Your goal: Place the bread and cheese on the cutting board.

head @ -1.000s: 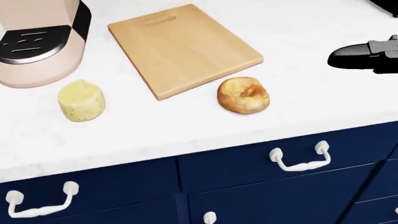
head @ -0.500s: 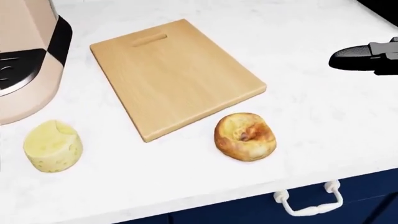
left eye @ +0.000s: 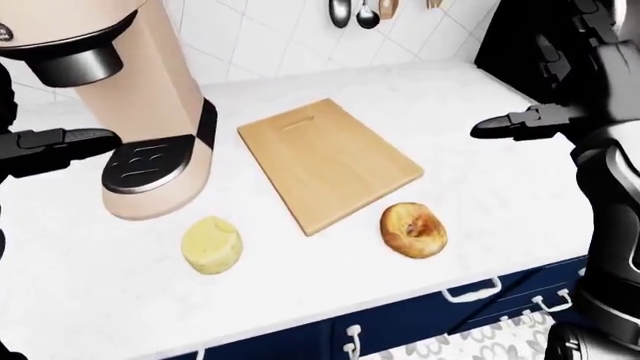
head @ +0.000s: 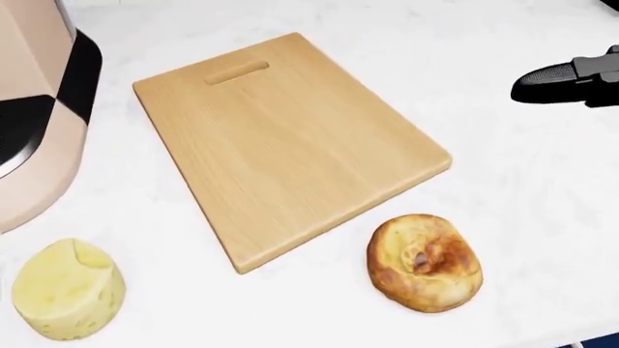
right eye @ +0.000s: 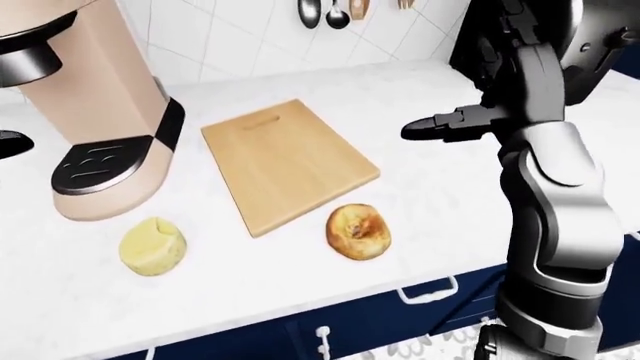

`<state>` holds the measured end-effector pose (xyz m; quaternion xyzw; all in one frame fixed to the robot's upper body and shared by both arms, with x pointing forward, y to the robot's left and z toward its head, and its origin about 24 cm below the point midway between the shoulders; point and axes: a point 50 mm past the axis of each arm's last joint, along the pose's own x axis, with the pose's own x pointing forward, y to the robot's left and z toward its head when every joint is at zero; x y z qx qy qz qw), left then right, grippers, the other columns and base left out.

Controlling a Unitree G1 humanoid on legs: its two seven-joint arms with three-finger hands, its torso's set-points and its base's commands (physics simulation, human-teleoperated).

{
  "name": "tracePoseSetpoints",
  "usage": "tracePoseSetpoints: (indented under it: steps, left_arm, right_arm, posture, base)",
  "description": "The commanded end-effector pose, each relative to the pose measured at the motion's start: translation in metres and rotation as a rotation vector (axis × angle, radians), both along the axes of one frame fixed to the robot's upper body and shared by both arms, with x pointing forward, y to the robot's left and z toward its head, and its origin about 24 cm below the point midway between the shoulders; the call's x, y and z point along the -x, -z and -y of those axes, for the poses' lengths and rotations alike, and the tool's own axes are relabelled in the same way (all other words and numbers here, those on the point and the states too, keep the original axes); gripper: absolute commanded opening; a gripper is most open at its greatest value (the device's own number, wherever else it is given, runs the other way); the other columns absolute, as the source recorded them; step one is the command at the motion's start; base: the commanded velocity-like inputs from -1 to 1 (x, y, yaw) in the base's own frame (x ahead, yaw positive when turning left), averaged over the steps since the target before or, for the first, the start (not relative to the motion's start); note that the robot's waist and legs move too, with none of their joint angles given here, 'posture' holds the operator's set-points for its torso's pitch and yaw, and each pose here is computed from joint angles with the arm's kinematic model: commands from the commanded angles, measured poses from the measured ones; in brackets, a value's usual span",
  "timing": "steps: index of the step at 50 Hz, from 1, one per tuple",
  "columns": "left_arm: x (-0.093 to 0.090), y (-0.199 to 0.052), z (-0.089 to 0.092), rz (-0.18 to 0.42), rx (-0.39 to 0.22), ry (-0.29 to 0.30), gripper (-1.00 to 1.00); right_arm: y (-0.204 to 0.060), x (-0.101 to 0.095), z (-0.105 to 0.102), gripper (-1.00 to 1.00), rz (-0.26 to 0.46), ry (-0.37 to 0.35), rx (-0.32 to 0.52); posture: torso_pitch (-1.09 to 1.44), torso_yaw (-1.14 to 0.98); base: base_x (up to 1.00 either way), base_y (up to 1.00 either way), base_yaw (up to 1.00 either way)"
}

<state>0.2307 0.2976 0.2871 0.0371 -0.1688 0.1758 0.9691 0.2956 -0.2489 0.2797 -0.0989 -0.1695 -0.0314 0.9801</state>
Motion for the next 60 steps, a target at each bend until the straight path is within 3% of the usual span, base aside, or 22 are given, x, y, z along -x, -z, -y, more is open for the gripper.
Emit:
tracePoseSetpoints:
  steps: [1,4,6,7,11,16,22,37,41,53,60]
  left_arm:
    - [0.006,-0.014,0.005,0.071,-0.040,0.022,1.00]
    - [0.006,-0.015,0.005,0.073,-0.040,0.022,1.00]
    - [0.005,-0.014,0.005,0.073,-0.040,0.023,1.00]
    - [0.004,-0.014,0.005,0.073,-0.039,0.024,1.00]
    - [0.003,-0.015,0.006,0.074,-0.038,0.027,1.00]
    - [0.003,-0.017,0.008,0.077,-0.036,0.031,1.00]
    - [0.003,-0.017,0.008,0.077,-0.032,0.031,1.00]
    - [0.004,-0.015,0.005,0.077,-0.029,0.024,1.00]
    - [0.005,-0.013,0.004,0.077,-0.027,0.023,1.00]
    - [0.004,-0.012,0.005,0.078,-0.023,0.027,1.00]
    - [0.004,-0.010,0.006,0.075,-0.023,0.028,1.00]
  right_arm:
    - [-0.015,0.007,-0.001,1.00,0.077,-0.004,0.067]
    - [-0.029,0.007,-0.002,1.00,0.060,-0.018,0.088]
    - [-0.022,0.009,-0.003,1.00,0.047,-0.036,0.139]
    - [-0.031,0.009,-0.003,1.00,0.045,-0.037,0.178]
    - [-0.023,0.008,-0.007,1.00,0.019,-0.074,0.382]
    - [-0.025,0.007,-0.014,1.00,0.006,-0.097,0.555]
    - [-0.024,0.005,-0.028,1.00,-0.038,-0.180,0.763]
    - [0.004,-0.005,-0.060,1.00,-0.114,-0.273,0.995]
    - [0.007,-0.008,-0.067,1.00,-0.131,-0.315,1.102]
    - [-0.001,-0.020,-0.089,1.00,-0.103,-0.405,1.326]
    - [0.000,-0.025,-0.108,1.00,-0.086,-0.466,1.392]
  posture:
    - [0.00,0.00]
    - [0.00,0.00]
    - [0.00,0.00]
    - [0.00,0.00]
    - [0.00,0.00]
    - [0.00,0.00]
    - [0.00,0.00]
    - [0.00,0.00]
    - [0.00,0.00]
    - [0.00,0.00]
    - [0.00,0.00]
  base:
    - [0.00,0.00,0.00]
    - [0.00,0.00,0.00]
    - [0.00,0.00,0.00]
    - [0.00,0.00,0.00]
    - [0.00,0.00,0.00]
    - [0.00,0.00,0.00]
    - [0.00,0.00,0.00]
    - [0.00,0.00,0.00]
    - [0.00,0.00,0.00]
    - [0.00,0.00,0.00]
    - [0.00,0.00,0.00]
